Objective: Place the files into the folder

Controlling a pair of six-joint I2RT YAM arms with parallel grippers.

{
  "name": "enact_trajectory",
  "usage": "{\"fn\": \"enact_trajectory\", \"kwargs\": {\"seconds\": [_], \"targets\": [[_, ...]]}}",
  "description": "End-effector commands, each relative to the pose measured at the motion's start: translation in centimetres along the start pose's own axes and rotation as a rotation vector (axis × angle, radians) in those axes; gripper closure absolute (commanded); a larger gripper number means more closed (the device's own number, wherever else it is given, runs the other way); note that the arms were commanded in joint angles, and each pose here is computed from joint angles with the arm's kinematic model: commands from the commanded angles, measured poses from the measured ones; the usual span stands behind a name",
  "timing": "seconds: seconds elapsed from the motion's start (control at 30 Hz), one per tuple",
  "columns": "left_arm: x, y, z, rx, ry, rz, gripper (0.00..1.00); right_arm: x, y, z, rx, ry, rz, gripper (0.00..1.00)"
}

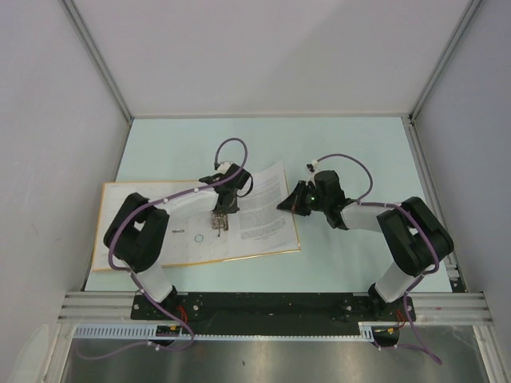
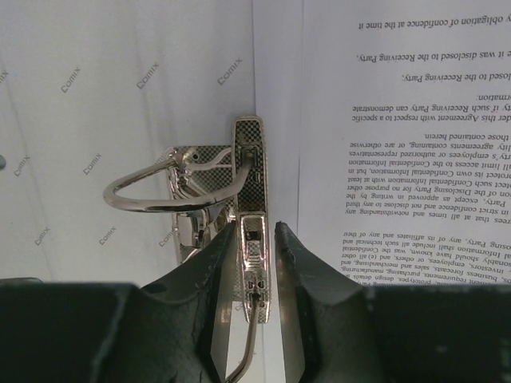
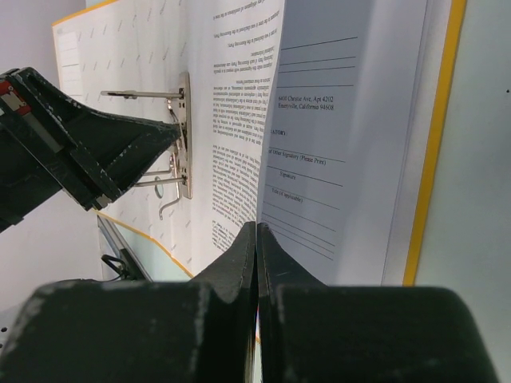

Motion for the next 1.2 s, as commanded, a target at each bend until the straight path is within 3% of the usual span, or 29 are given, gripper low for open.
{"fn": "enact_trajectory", "kwargs": {"seconds": [0.0,1.17], "targets": [[-1.5,0.4,0.8,-0.039,0.042,-0.035,0.69,0.1,-0.3,0.3,-0.030,0.018,0.005,1.00],[-0.5,-0.6,-0.3,-0.033,0.030,0.017,0.67,0.2,-0.8,-0.3,-0.014,0.026,0.013,1.00]]}}
Point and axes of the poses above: each gripper's point midway between its finger pads, its own y axis back along the fingers, its own x axis along the line the jaws close on, z = x × y, the point moved 7 cm from there along y, back along the fingers, and after that the axes turned 15 degrees about y, right-handed, at the moved point
